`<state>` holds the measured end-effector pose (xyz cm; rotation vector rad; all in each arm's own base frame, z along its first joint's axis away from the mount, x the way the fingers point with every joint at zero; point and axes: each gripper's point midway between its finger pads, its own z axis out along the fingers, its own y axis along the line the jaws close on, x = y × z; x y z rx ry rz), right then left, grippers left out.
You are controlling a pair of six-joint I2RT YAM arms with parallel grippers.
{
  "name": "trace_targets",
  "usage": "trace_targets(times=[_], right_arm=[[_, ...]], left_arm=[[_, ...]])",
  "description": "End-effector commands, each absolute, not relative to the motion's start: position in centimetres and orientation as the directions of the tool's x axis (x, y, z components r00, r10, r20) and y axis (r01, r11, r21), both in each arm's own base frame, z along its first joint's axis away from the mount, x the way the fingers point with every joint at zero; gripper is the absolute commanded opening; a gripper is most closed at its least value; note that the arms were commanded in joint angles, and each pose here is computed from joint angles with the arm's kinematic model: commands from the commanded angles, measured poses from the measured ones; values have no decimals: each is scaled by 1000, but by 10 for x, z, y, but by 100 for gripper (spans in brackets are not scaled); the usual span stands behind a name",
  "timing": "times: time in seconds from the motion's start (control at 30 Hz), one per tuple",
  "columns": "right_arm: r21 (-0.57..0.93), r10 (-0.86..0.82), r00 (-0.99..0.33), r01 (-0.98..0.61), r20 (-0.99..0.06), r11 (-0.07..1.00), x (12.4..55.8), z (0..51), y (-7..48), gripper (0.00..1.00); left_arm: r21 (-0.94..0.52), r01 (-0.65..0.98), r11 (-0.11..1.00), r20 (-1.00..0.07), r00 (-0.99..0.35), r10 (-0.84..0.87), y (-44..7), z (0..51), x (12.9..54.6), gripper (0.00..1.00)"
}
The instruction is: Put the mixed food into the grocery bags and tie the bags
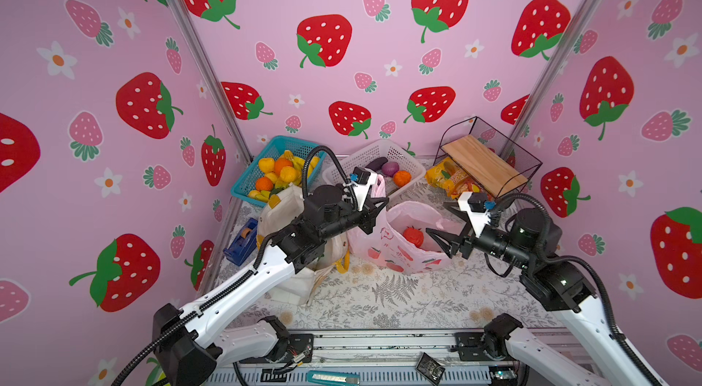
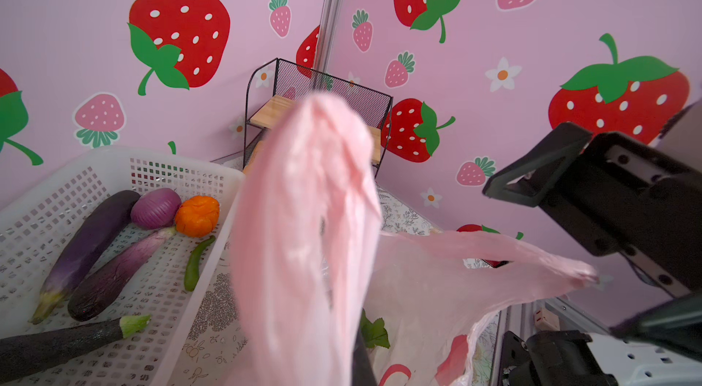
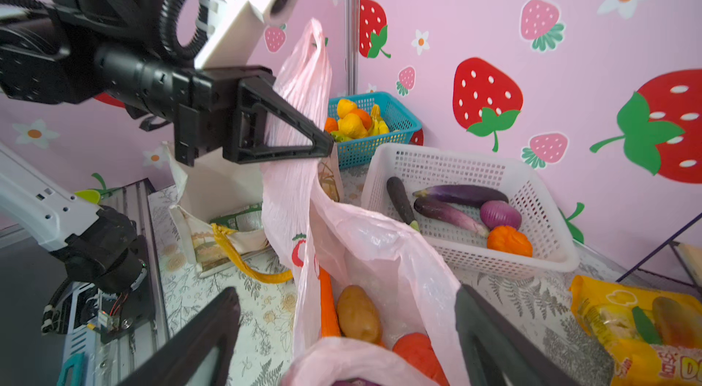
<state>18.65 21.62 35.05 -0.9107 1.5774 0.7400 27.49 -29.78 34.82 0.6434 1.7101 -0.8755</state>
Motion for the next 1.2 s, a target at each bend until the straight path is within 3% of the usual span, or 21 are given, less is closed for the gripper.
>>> trace_targets(times=[0.0, 0.13, 0.3, 0.4, 0.5, 0.83, 0.9, 1.03, 1.17], right_arm=[[-42, -182, -61, -857, -981, 514, 194, 348, 219, 82], [-24, -129, -66, -803, -989, 596, 215, 356, 216, 38], [6, 1, -8, -618, -1000, 786, 247, 405, 185, 3], [-5, 5, 21, -437, -1000, 900, 271, 424, 157, 0], [-27, -20, 23, -335, -1000, 942, 287, 430, 145, 0], [-68, -83, -46, -261, -995, 963, 304, 397, 134, 5], [-81, -114, -107, -273, -988, 959, 314, 381, 139, 19], [-81, -115, -91, -312, -989, 947, 312, 395, 145, 60], [-43, -44, 9, -423, -999, 905, 296, 439, 161, 81]], left_arm=[[-238, 775, 585, -960, -280, -20, -295, 354, 275, 0], [-246, 771, 587, -958, -286, -25, -292, 354, 274, 0], [-305, 769, 562, -947, -306, -96, -289, 365, 268, 0], [-335, 815, 473, -942, -305, -142, -296, 371, 256, 0], [-361, 808, 466, -932, -333, -145, -300, 366, 258, 0], [-411, 750, 519, -909, -379, -172, -290, 346, 279, 0], [-417, 743, 524, -906, -389, -169, -290, 342, 281, 0], [-429, 736, 523, -899, -404, -168, -291, 339, 282, 0], [-429, 738, 521, -899, -403, -170, -290, 340, 281, 0]])
